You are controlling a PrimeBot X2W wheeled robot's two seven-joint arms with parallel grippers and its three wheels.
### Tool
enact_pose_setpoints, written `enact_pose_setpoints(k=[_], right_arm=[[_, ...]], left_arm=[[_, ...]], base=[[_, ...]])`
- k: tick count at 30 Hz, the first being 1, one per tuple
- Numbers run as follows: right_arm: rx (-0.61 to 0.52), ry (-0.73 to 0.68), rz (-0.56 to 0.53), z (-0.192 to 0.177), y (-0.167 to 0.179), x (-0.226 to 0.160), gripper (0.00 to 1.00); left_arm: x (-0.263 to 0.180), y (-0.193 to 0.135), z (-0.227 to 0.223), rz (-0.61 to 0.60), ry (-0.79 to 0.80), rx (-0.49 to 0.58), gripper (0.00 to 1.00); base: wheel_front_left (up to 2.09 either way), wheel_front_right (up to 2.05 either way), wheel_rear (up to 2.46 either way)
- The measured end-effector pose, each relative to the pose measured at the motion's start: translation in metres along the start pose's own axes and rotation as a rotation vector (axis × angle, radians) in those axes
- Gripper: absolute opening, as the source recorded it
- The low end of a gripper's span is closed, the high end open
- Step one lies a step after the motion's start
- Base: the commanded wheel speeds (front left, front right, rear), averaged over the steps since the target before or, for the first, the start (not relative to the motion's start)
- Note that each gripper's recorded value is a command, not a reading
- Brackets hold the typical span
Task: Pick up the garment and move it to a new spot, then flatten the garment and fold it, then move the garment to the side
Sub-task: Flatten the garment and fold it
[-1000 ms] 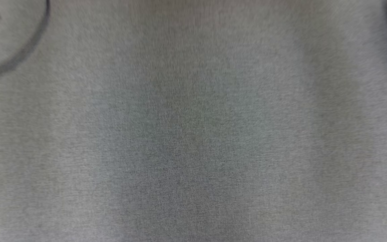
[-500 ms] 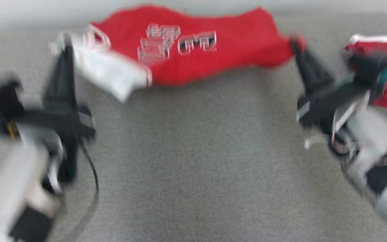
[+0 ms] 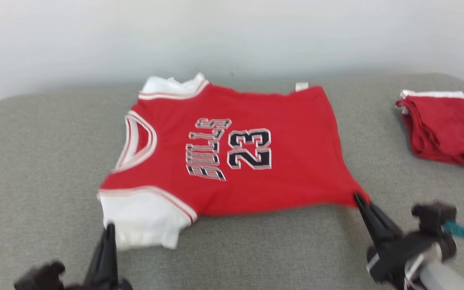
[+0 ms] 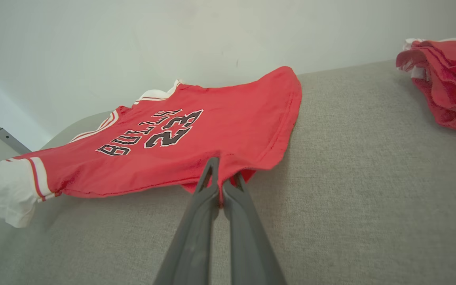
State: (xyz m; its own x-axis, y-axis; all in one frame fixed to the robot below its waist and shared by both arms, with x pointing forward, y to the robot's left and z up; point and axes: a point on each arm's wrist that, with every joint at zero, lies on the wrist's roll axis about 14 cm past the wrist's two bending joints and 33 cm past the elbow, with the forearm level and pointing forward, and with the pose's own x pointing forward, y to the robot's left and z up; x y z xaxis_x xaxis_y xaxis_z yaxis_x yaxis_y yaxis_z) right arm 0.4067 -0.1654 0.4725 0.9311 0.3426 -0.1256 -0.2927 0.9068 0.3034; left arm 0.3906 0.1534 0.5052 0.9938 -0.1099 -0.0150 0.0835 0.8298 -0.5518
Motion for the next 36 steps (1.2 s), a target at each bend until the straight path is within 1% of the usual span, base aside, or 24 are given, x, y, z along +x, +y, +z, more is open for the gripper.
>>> enact_pose_setpoints(k=[3,7,9,12,17,20,23,27,31,36], right_arm=[[0.028,0.032,-0.039,-0.019,-0.006,-0.021,0.0],[0.035,0.062,-0.071,-0.037,-0.009,-0.044,0.0],[0.05,0.074,-0.084,-0.046,-0.009,-0.054,0.0],[0.031,0.09,-0.089,-0.055,-0.008,-0.066,0.0],[0.05,0.109,-0.123,-0.068,-0.011,-0.086,0.0],[0.051,0.156,-0.127,-0.082,-0.009,-0.097,0.0],[0.041,0.195,-0.123,-0.093,-0.006,-0.105,0.0],[0.057,0.183,-0.13,-0.091,-0.002,-0.102,0.0],[0.065,0.147,-0.124,-0.077,0.0,-0.091,0.0],[0.076,0.117,-0.108,-0.059,0.004,-0.074,0.0]], left_arm=[[-0.024,0.01,-0.014,0.046,0.026,-0.028,0.0],[-0.05,0.027,-0.021,0.124,0.022,-0.067,0.0],[-0.063,0.031,-0.028,0.146,0.036,-0.075,0.0],[-0.076,0.035,-0.033,0.17,0.04,-0.091,0.0],[-0.097,0.043,-0.044,0.209,0.064,-0.1,0.0],[-0.106,0.044,-0.052,0.222,0.087,-0.107,0.0],[-0.11,0.042,-0.059,0.221,0.11,-0.118,0.0],[-0.104,0.037,-0.057,0.199,0.106,-0.113,0.0],[-0.083,0.028,-0.042,0.128,0.09,-0.07,0.0],[-0.05,0.007,-0.025,0.006,0.103,0.02,0.0]], base=[[0.0,0.0,0.0],[0.0,0.0,0.0],[0.0,0.0,0.0],[0.0,0.0,0.0],[0.0,0.0,0.0],[0.0,0.0,0.0],[0.0,0.0,0.0],[0.0,0.0,0.0],[0.0,0.0,0.0],[0.0,0.0,0.0]])
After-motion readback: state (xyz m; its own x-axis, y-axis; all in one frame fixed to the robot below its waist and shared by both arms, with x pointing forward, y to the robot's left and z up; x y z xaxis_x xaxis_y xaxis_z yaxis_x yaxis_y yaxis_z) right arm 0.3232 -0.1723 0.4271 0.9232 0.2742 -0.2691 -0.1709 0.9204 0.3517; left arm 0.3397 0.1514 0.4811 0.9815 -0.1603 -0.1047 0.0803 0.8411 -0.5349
